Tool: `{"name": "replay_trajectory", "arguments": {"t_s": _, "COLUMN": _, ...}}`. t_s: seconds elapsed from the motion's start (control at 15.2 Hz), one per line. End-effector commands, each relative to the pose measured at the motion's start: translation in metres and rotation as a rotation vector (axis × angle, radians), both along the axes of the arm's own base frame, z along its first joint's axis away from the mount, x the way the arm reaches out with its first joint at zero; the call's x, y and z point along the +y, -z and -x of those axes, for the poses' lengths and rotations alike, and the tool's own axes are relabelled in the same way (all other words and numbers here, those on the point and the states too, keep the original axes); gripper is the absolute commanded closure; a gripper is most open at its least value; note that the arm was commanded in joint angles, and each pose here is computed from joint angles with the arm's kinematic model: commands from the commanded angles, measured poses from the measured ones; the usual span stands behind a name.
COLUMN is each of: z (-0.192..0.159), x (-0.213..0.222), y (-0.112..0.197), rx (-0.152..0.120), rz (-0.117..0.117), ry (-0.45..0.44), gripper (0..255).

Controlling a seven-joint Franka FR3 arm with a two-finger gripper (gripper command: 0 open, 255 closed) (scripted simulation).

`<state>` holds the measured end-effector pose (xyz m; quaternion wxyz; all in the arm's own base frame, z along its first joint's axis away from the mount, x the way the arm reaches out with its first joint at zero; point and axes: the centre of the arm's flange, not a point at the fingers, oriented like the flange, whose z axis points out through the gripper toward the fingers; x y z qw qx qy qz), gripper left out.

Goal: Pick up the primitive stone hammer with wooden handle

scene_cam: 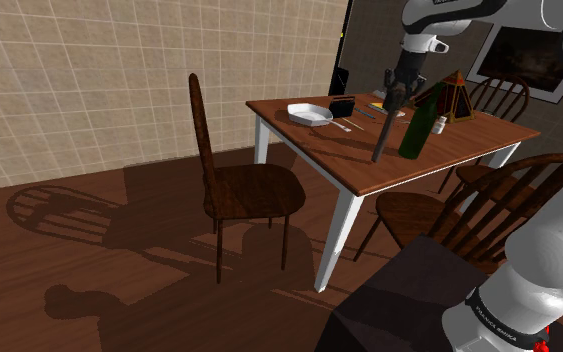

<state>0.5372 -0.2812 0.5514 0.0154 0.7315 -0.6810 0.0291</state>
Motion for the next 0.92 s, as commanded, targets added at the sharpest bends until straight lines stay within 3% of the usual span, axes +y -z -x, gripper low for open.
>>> {"name": "replay_trajectory", "arguments": {"t_s": 0.0, "z": 0.0, "x": 0.0, "y": -0.01, "rx": 0.0, "rz": 0.0, "ry": 0.0, "gripper": 255}}
{"name": "replay_trajectory", "arguments": {"t_s": 0.86, "z": 0.0, "x": 0.0, "y": -0.069, "rx": 0.0, "rz": 0.0, "ry": 0.0, "gripper": 255}}
